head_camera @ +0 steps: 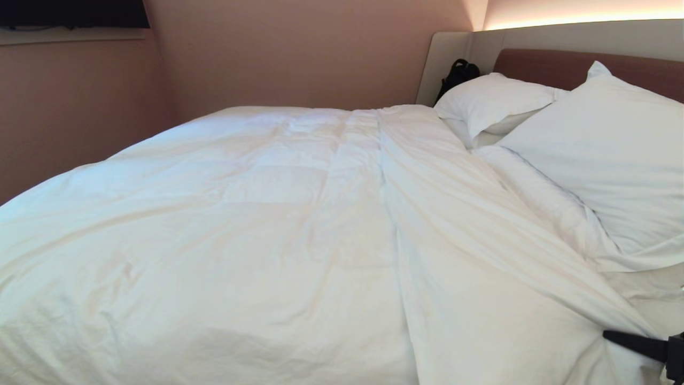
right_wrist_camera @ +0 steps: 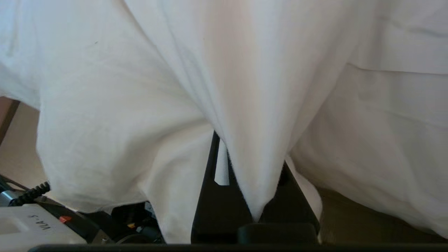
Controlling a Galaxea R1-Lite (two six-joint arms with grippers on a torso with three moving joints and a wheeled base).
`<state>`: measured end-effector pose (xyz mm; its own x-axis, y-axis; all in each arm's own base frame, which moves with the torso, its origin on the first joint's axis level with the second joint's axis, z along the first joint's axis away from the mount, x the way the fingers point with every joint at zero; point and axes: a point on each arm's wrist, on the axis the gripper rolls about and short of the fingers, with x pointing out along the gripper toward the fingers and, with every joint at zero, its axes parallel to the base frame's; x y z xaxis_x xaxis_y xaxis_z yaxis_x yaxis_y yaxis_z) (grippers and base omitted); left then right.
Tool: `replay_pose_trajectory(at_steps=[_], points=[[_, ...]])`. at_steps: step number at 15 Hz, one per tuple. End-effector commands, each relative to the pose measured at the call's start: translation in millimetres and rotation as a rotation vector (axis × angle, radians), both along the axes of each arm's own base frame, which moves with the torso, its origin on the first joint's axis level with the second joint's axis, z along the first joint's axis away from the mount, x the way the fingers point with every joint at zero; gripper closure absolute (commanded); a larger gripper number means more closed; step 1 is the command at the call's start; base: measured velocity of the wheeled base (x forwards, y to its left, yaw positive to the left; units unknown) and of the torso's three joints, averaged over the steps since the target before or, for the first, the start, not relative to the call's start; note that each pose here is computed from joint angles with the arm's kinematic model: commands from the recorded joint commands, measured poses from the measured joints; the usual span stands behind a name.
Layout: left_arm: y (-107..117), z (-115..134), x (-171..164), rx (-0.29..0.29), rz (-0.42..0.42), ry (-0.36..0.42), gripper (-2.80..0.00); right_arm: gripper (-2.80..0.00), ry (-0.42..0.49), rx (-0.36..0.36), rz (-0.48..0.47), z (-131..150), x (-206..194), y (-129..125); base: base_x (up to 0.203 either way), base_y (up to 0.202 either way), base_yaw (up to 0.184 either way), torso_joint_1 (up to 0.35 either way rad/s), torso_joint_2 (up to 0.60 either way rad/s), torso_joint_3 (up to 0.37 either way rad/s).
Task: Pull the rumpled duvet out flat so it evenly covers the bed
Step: Flatten the corners of the folded blanket
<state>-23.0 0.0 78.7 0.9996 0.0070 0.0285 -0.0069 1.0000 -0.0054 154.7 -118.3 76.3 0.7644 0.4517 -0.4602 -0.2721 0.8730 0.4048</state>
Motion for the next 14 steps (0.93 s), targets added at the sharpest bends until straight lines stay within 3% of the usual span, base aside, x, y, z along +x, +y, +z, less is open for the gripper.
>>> replay_pose_trajectory(at_steps=[1, 6, 14], points=[[0, 0, 0, -0.001, 0.001, -0.001, 0.0, 0.0, 0.036, -0.009, -0.022, -6, 1, -4, 0.0, 0.0, 0.0, 0.0, 0.0, 0.0], [0, 0, 0, -0.001, 0.001, -0.001, 0.0, 0.0, 0.096, -0.005, -0.037, -18, 4, -7, 0.0, 0.0, 0.0, 0.0, 0.0, 0.0], [0, 0, 0, -0.001, 0.001, -0.001, 0.0, 0.0, 0.102, -0.007, -0.017, -20, 3, -4, 0.0, 0.0, 0.0, 0.0, 0.0, 0.0]])
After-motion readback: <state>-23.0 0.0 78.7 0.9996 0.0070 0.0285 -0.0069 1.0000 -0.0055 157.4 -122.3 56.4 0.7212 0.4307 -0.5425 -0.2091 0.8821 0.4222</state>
